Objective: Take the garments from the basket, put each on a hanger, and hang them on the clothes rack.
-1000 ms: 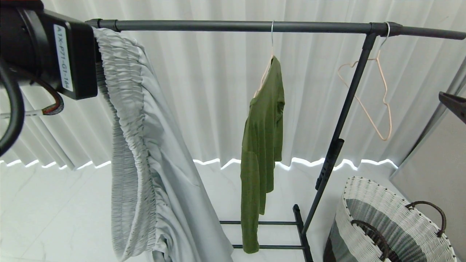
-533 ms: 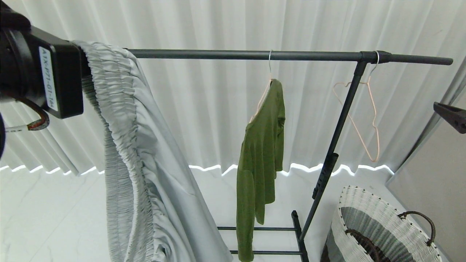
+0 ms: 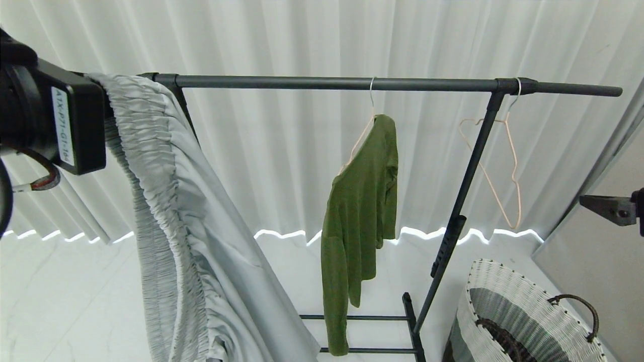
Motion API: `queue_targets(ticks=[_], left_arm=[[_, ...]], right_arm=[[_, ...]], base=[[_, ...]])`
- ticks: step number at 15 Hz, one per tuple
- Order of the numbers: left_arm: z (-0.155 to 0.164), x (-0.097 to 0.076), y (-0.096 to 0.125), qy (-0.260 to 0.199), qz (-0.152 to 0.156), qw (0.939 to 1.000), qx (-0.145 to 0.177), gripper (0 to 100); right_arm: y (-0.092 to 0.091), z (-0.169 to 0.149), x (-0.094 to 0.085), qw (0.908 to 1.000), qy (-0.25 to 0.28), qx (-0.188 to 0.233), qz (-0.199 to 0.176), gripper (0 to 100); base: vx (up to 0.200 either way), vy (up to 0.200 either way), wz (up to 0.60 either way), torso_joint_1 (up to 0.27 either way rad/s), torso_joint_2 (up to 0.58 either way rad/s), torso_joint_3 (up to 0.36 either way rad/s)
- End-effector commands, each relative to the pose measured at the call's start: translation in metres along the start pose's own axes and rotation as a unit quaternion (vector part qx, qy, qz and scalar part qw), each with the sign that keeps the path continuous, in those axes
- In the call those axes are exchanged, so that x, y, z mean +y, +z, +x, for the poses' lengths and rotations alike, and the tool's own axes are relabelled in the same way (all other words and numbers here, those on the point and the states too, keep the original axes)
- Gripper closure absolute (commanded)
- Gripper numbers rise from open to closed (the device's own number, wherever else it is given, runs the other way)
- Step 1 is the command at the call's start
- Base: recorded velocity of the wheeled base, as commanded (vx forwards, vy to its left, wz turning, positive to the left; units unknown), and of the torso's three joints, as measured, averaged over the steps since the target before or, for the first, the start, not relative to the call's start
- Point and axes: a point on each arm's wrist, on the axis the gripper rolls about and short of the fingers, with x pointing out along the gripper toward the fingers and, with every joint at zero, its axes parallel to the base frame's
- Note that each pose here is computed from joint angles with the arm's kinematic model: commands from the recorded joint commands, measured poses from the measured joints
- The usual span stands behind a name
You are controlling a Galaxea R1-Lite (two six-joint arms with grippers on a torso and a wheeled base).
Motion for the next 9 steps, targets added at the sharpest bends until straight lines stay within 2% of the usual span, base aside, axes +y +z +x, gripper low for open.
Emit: queue_targets(ticks=[1,4,9], left_arm=[[0.001,0.002,-0.002,0.009,-0.001,1.0000,0.005,100],[0.002,0.001,-0.005,0.008,0.000,0.9999,0.010,100],[0.002,0.001,-0.006,0.007,0.001,0.9999,0.011,100]], right_arm=[[0.000,0.007,0.000,0.9999,-0.006,0.009,0.000,0],[-0.001,0.011,0.001,0.9998,-0.008,0.016,-0.001,0],[-0.002,0.018,0.002,0.9995,-0.015,0.026,-0.002,0]], base=[[0.000,0.000,0.00,0.000,0.00,0.000],[0.000,0.000,0.00,0.000,0.00,0.000],[0.200,0.000,0.00,0.000,-0.01,0.003]])
